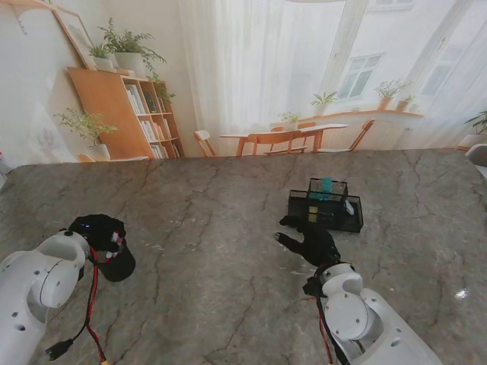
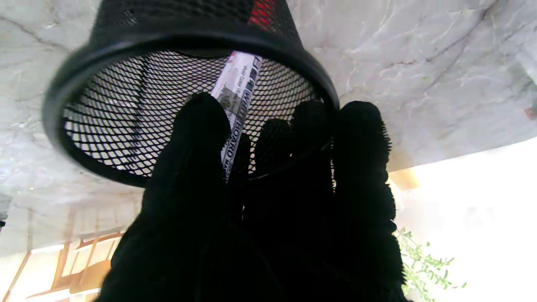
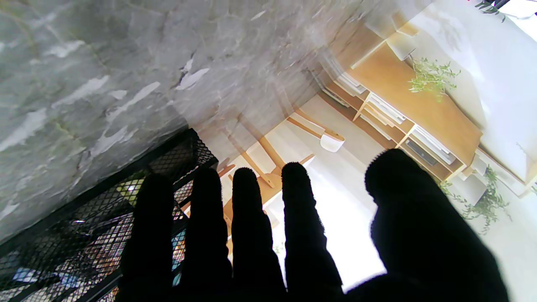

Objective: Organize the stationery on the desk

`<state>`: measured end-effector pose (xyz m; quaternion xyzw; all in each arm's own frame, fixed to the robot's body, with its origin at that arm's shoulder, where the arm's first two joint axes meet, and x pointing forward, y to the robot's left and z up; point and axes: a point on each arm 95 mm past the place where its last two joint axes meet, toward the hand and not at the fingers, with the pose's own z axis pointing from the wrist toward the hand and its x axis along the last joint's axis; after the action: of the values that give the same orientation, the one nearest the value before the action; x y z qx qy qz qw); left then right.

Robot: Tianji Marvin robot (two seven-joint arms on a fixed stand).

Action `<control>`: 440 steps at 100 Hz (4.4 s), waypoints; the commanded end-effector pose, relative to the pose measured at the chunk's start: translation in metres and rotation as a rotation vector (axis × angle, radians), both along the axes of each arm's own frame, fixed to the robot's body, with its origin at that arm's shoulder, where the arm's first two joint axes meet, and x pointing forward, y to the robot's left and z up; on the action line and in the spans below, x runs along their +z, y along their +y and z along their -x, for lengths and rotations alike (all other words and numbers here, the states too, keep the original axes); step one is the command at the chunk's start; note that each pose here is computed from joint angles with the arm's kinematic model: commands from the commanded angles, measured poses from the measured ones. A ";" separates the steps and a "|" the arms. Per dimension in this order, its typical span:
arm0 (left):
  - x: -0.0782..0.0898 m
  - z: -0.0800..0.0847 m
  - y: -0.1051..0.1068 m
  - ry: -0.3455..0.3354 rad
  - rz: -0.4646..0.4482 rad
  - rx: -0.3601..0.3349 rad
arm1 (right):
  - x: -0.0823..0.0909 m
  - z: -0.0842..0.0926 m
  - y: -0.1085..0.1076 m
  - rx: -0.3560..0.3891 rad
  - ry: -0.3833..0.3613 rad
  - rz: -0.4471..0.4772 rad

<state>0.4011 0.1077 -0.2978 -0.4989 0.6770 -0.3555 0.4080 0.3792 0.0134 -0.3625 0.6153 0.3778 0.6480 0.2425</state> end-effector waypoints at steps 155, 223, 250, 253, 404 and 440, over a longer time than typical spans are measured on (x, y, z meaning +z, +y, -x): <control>0.069 0.030 -0.004 -0.011 -0.048 -0.134 | -0.004 0.000 0.001 0.011 0.020 0.000; 0.087 0.064 -0.085 -0.286 0.175 -0.383 | 0.002 0.002 0.005 0.035 -0.023 -0.013; 0.030 0.070 -0.131 -0.293 0.342 -0.380 | 0.022 0.002 0.000 0.100 -0.076 0.025; 0.025 0.070 -0.134 -0.292 0.351 -0.377 | 0.026 0.001 -0.001 0.114 -0.084 0.036; -0.012 0.070 -0.124 -0.308 0.470 -0.257 | 0.078 -0.147 -0.119 0.187 0.168 0.668; -0.013 0.069 -0.126 -0.295 0.461 -0.257 | 0.047 -0.153 -0.123 0.205 0.231 0.725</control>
<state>0.3327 -0.0168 -0.3076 -0.4279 0.5676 -0.6201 0.3320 0.5352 -0.1061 -0.3056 0.5091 0.6614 0.4319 0.3417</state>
